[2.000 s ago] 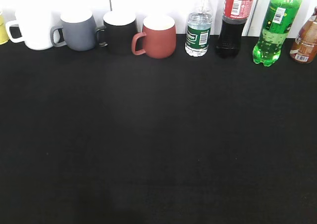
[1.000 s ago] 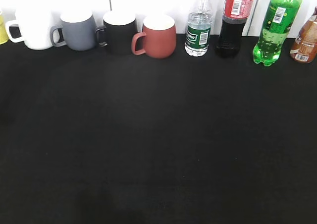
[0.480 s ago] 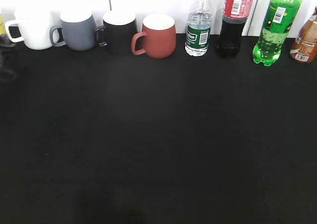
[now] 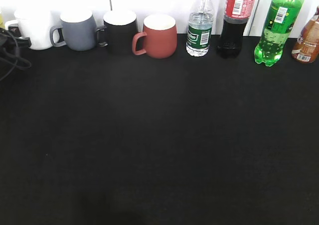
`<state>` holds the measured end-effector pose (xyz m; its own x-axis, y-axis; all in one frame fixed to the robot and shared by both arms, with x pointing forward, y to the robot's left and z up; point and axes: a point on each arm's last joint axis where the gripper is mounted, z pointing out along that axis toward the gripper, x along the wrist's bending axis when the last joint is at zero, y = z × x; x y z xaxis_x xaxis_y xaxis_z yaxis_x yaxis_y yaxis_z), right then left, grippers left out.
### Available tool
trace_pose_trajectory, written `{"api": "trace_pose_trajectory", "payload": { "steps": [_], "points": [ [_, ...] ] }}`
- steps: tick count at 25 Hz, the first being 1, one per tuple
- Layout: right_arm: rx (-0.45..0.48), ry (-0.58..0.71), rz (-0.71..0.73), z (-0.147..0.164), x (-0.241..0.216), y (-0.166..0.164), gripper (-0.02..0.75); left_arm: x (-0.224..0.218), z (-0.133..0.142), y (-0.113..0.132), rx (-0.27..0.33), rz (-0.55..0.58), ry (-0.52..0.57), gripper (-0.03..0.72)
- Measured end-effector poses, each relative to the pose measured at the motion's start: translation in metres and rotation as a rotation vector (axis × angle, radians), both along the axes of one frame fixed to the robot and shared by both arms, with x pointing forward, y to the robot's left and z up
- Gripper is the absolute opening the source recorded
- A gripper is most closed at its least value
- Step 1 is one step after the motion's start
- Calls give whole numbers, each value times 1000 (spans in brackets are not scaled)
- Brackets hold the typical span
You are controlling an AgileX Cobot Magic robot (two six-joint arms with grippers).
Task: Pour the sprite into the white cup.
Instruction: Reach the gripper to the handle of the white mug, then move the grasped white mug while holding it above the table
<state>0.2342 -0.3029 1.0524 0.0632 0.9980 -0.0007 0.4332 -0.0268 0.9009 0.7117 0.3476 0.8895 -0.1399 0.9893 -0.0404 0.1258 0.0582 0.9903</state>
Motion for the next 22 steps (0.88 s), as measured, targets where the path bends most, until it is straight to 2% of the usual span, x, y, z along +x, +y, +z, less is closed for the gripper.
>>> {"api": "trace_pose_trajectory", "payload": {
  "steps": [4,6,9,11,18,22],
  "points": [
    [0,0,0,0,0,0,566,18,-2,1,3,-1,-29,311],
    [0,0,0,0,0,0,566,23,-4,2,3,-1,-39,283],
    [0,0,0,0,0,0,566,27,-6,2,2,-4,-50,183],
    [0,0,0,0,0,0,566,27,-6,1,-4,-5,-56,72],
    [0,0,0,0,0,0,566,24,-7,2,0,-1,-91,71],
    [0,0,0,0,0,0,566,6,-8,2,-3,21,-108,71]
  ]
}}
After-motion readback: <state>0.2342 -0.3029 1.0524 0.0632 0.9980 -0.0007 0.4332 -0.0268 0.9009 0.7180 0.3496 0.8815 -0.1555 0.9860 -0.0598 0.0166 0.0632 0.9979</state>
